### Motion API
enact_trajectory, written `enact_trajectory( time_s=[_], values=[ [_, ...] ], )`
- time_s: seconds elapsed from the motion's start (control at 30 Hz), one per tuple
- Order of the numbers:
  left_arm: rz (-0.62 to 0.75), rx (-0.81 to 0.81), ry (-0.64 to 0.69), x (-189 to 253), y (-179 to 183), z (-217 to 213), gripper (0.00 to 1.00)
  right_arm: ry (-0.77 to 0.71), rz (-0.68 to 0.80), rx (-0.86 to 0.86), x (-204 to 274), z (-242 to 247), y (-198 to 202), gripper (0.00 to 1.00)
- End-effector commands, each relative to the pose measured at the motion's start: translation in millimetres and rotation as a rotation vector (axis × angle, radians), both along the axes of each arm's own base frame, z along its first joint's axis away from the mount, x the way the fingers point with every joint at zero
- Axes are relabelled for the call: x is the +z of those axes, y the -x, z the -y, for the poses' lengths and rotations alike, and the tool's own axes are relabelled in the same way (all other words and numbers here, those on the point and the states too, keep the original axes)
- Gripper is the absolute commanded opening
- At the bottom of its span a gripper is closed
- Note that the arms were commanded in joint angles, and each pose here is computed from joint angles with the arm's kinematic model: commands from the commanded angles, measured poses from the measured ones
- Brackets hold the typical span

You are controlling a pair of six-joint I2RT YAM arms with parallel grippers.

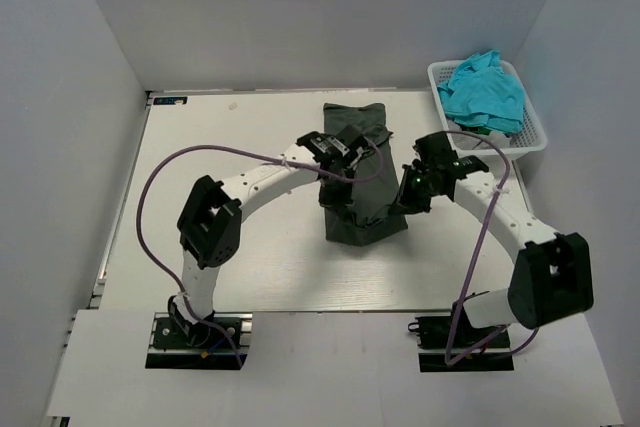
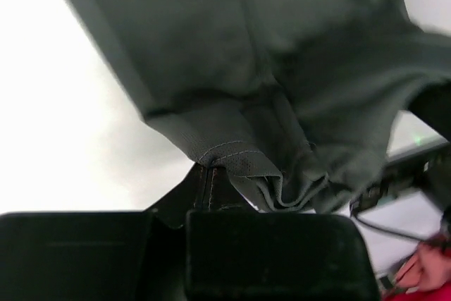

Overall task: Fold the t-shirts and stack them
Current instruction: Fold the folded rectangular tshirt in 1/3 of the way

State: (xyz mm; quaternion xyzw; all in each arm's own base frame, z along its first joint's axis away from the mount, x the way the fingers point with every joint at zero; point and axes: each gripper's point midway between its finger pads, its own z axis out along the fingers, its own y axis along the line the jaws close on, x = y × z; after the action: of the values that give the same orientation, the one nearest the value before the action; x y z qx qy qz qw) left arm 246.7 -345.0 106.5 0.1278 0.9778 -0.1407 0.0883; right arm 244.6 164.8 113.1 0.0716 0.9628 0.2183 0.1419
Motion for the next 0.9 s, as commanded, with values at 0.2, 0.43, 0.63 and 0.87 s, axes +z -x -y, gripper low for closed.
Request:
enact_trajectory(
  time_s=[0.2,0.43,0.63,0.87],
  values=[
    [0.079,0.119,0.022,27.9,-79.4,-18.4,0.0,-0.047,0.147,-0.04,40.5,-13.9,-88.5,0.0],
    [0.111,0.122,0.098,38.1,-128.0,-10.8,0.0,-0.035,0.149,-0.048,43.2,-13.8,-127.1,0.0],
    [0.112,0.158,0.121,31.4,-154.7,-27.7,0.0,-0.045,0.138,-0.053,37.6,-12.9,-147.6,0.0],
    [0.117,0.13,0.183,18.4,-170.9,-18.2,0.0,-0.054,0.096,-0.064,17.2,-13.0,-172.8,0.0]
  ],
)
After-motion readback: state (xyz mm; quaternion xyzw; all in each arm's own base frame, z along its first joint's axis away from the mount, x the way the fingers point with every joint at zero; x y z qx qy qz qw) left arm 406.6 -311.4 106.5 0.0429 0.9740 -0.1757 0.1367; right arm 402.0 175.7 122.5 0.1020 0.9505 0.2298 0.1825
